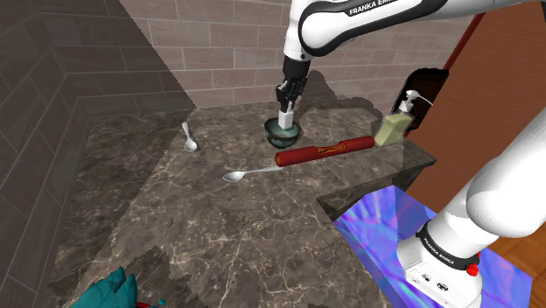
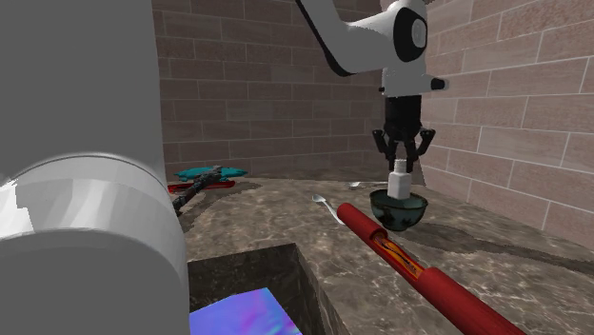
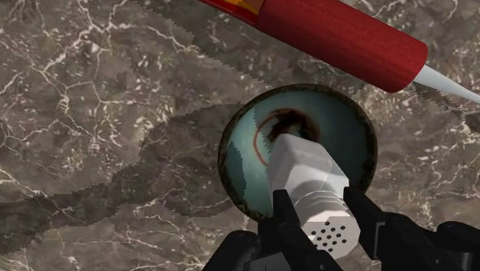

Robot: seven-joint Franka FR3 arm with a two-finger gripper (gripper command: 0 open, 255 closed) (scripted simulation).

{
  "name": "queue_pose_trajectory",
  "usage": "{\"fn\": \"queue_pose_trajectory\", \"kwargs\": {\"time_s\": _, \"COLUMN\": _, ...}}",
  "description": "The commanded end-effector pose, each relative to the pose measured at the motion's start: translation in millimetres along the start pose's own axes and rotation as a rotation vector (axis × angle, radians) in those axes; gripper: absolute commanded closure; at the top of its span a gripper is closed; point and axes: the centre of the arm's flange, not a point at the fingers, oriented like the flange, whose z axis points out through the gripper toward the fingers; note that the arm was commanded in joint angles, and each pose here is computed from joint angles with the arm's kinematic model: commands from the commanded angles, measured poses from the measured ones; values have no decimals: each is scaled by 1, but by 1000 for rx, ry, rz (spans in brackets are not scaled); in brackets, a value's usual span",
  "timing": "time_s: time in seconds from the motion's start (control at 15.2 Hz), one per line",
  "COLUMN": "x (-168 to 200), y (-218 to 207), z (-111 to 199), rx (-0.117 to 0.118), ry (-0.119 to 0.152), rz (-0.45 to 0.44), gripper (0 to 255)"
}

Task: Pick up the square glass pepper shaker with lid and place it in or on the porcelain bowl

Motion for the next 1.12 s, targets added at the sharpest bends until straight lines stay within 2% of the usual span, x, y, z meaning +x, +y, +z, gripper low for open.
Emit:
{"fn": "queue_pose_trajectory", "kwargs": {"time_s": 0.0, "x": 0, "y": 0, "z": 0, "rx": 0, "ry": 0, "rz": 0, "gripper": 255}}
{"fn": "queue_pose_trajectory", "kwargs": {"time_s": 0.07, "x": 0, "y": 0, "z": 0, "rx": 0, "ry": 0, "rz": 0, "gripper": 255}}
{"fn": "queue_pose_trajectory", "kwargs": {"time_s": 0.13, "x": 0, "y": 0, "z": 0, "rx": 0, "ry": 0, "rz": 0, "gripper": 0}}
{"fn": "queue_pose_trajectory", "kwargs": {"time_s": 0.46, "x": 0, "y": 0, "z": 0, "rx": 0, "ry": 0, "rz": 0, "gripper": 0}}
{"fn": "queue_pose_trajectory", "kwargs": {"time_s": 0.73, "x": 0, "y": 0, "z": -50, "rx": 0, "ry": 0, "rz": 0, "gripper": 0}}
{"fn": "queue_pose_trajectory", "kwargs": {"time_s": 1.06, "x": 0, "y": 0, "z": -50, "rx": 0, "ry": 0, "rz": 0, "gripper": 0}}
